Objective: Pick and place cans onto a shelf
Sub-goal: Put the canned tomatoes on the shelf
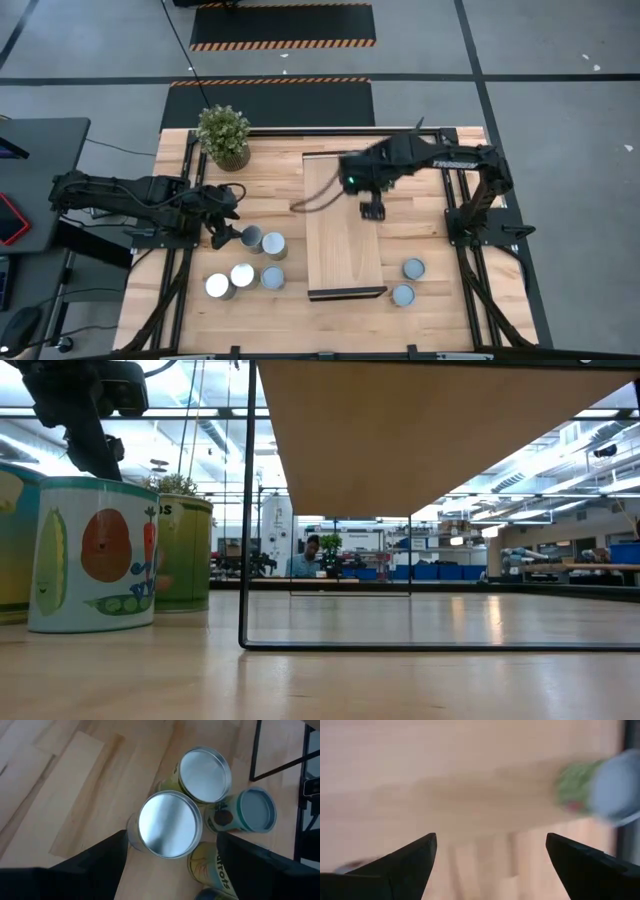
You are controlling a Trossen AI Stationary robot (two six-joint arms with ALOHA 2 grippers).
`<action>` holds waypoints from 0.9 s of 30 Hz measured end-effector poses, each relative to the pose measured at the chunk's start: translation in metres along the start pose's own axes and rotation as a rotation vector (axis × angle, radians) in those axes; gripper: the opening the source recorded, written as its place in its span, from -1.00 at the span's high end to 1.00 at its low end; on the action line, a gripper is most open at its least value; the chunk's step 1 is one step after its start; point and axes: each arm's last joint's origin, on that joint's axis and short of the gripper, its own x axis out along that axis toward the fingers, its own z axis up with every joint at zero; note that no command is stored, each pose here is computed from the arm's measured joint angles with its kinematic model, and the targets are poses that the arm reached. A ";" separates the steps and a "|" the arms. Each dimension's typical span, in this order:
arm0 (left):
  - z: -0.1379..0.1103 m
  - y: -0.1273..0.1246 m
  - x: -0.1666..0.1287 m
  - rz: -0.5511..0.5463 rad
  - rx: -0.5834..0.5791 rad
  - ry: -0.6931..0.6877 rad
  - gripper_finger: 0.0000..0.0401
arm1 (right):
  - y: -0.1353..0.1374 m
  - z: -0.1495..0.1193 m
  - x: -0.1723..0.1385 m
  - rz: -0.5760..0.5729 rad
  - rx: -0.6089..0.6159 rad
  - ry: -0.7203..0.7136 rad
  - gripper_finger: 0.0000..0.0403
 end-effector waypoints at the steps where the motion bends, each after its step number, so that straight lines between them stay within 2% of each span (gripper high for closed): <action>1: 0.000 0.000 0.000 0.000 0.004 0.000 -0.54 | 0.007 -0.006 -0.003 0.010 0.010 -0.006 -0.89; 7: 0.000 0.000 0.000 0.000 0.025 0.000 -0.54 | 0.032 -0.053 -0.014 0.033 0.124 -0.044 -0.85; 11: 0.000 0.000 0.000 -0.001 0.041 0.000 -0.54 | 0.057 -0.082 -0.008 0.107 0.151 -0.079 -0.85; 15: 0.000 0.000 0.000 -0.001 0.040 0.000 -0.54 | 0.086 -0.106 0.010 0.159 0.148 -0.083 -0.85; 22: 0.000 0.000 0.000 -0.001 0.033 0.001 -0.54 | 0.140 -0.132 0.062 0.254 0.071 -0.013 -0.85; 27: -0.001 0.001 0.000 0.006 0.032 0.013 -0.54 | 0.166 -0.140 0.087 0.194 0.030 0.022 -0.85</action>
